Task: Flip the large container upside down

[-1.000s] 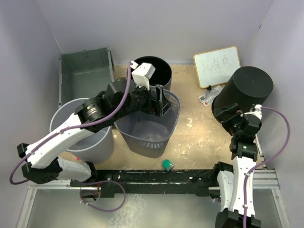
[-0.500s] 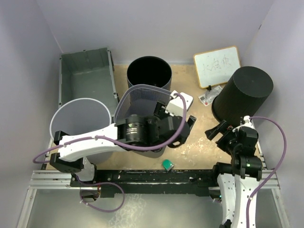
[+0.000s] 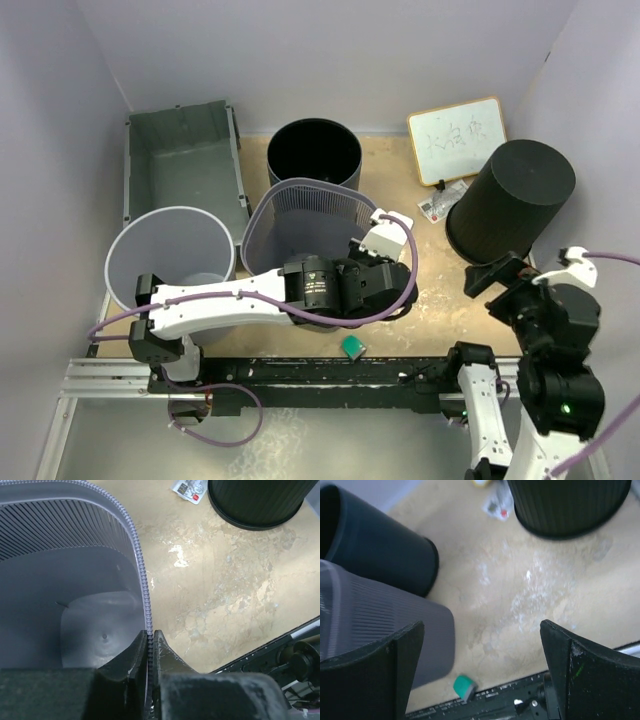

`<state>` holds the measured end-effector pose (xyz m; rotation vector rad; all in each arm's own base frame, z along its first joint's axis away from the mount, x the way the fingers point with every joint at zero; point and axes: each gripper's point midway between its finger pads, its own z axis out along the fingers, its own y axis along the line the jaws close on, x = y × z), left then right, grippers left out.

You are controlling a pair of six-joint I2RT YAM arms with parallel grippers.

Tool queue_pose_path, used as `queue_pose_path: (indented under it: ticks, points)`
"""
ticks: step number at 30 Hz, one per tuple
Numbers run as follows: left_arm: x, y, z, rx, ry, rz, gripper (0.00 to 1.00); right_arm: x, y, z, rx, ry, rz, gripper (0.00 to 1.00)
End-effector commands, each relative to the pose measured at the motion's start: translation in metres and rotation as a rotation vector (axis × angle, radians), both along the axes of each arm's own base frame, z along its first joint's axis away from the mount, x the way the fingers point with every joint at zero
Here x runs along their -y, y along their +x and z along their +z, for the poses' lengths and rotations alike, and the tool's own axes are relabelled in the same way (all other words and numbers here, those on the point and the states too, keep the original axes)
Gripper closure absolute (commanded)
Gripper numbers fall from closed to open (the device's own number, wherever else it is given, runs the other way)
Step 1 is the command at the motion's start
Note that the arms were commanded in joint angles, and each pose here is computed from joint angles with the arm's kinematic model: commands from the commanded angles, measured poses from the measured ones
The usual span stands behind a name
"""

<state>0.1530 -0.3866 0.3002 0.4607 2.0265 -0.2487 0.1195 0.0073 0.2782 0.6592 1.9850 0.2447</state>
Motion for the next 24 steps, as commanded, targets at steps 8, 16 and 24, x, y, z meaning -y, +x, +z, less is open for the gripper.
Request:
queue_pose_path:
  ticks: [8,16,24]
  points:
    - [0.061,-0.017,0.1,-0.006,-0.379,-0.197,1.0,0.023,-0.019,0.117,0.234,-0.136,-0.102,0.0]
    - [0.069,-0.013,0.15,0.045,-0.59,-0.197,1.0,0.03,-0.024,0.116,0.228,-0.153,-0.141,0.01]
    - [0.049,0.009,0.133,-0.09,-0.875,-0.169,1.0,0.032,-0.019,0.112,0.222,-0.155,-0.139,0.01]
